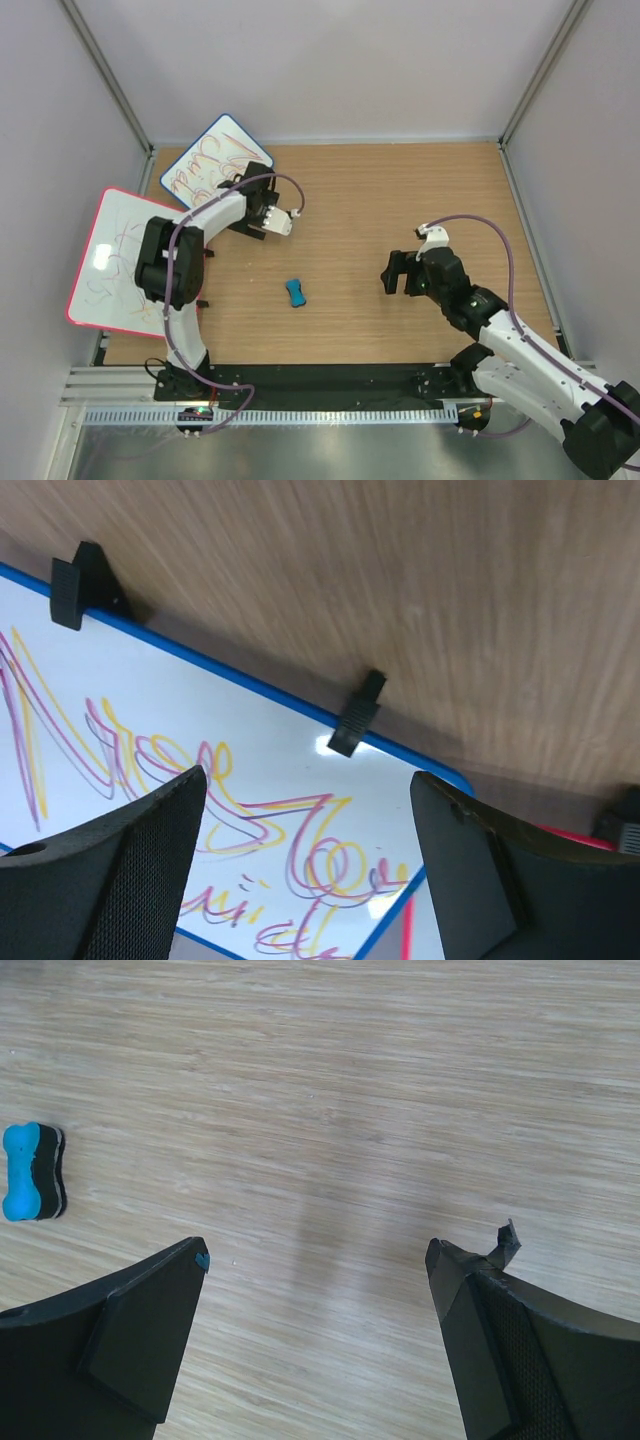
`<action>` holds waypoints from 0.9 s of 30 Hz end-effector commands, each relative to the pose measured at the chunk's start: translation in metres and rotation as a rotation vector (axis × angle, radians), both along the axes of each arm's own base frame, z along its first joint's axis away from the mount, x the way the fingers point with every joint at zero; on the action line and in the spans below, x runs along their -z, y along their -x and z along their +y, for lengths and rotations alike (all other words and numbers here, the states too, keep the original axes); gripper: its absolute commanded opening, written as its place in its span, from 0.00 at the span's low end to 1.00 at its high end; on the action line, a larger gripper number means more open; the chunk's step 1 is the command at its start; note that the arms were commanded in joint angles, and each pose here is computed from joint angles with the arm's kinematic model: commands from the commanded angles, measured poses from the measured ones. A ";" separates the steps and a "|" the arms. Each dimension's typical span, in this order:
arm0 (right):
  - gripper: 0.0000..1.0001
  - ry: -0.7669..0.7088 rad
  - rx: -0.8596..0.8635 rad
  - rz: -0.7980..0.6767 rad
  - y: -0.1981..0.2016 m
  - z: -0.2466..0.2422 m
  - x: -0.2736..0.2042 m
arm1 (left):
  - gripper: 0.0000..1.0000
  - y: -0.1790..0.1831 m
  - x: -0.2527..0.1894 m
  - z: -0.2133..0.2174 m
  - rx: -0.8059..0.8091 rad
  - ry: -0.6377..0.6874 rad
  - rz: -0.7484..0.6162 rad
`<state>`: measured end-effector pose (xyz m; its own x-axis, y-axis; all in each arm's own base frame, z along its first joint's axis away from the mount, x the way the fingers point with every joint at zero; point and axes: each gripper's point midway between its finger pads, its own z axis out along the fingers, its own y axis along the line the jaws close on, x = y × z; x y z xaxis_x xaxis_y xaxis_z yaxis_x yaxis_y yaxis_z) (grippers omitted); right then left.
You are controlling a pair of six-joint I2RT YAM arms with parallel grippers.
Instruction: Erase the whiteboard
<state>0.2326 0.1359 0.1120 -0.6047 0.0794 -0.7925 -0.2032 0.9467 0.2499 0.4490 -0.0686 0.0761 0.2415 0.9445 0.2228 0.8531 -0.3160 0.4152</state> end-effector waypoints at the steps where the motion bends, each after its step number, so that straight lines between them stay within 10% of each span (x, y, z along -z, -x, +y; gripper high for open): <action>1: 1.00 -0.020 -0.025 -0.062 -0.011 0.008 -0.022 | 0.83 -0.014 0.000 0.010 0.067 -0.134 0.026; 10: 1.00 0.025 -0.021 -0.061 -0.012 0.002 -0.020 | 0.81 -0.019 0.022 0.017 0.107 -0.228 0.091; 27: 1.00 -0.005 -0.042 -0.056 -0.012 0.009 -0.023 | 0.33 -0.017 0.046 0.026 0.143 -0.309 0.145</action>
<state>0.2338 0.1385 0.1037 -0.6266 0.0231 -0.7790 -0.2326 0.9484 0.2153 0.4643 -0.0491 0.0221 0.3989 0.8169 0.4166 0.8475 -0.5019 0.1726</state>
